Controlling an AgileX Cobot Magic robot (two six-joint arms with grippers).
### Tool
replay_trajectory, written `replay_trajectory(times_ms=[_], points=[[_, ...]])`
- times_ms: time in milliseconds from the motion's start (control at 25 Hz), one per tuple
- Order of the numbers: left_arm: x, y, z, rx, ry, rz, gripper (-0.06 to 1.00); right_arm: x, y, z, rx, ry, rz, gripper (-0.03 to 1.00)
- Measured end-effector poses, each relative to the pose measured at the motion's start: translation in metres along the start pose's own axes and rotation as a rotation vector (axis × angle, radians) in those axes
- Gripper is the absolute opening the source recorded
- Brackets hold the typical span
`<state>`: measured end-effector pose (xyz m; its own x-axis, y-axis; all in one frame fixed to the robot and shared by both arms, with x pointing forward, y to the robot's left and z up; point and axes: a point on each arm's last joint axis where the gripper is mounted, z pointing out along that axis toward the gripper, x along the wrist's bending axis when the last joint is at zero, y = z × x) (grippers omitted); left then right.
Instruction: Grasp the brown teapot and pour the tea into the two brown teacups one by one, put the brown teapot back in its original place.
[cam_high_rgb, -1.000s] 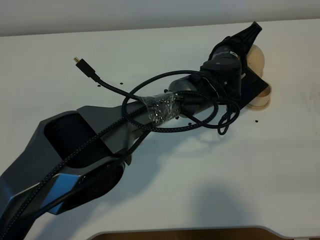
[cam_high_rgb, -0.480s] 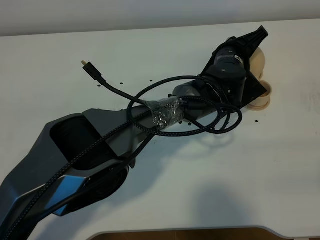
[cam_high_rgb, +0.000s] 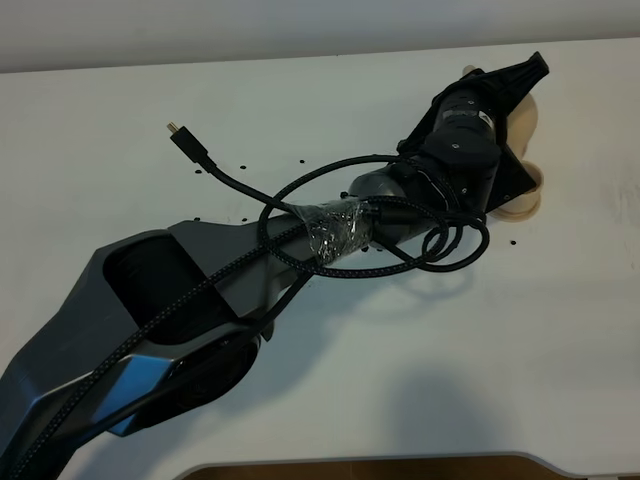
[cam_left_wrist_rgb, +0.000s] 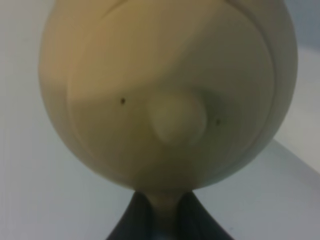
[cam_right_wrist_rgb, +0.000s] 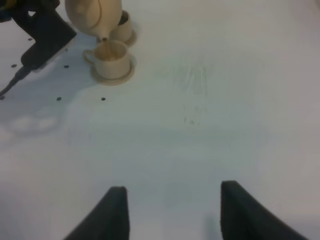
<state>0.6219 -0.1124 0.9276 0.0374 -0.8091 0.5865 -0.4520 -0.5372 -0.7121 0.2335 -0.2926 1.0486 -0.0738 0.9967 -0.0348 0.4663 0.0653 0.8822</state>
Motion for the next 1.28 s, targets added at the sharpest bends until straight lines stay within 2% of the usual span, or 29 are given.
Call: replay_trajectory(times_ms=[1280], points=[[0.0065, -0.0032, -0.0012, 0.052, 0.059, 0.127, 0.13, 0.0, 0.0, 0.0, 0.0, 0.0, 0.0, 0.41]])
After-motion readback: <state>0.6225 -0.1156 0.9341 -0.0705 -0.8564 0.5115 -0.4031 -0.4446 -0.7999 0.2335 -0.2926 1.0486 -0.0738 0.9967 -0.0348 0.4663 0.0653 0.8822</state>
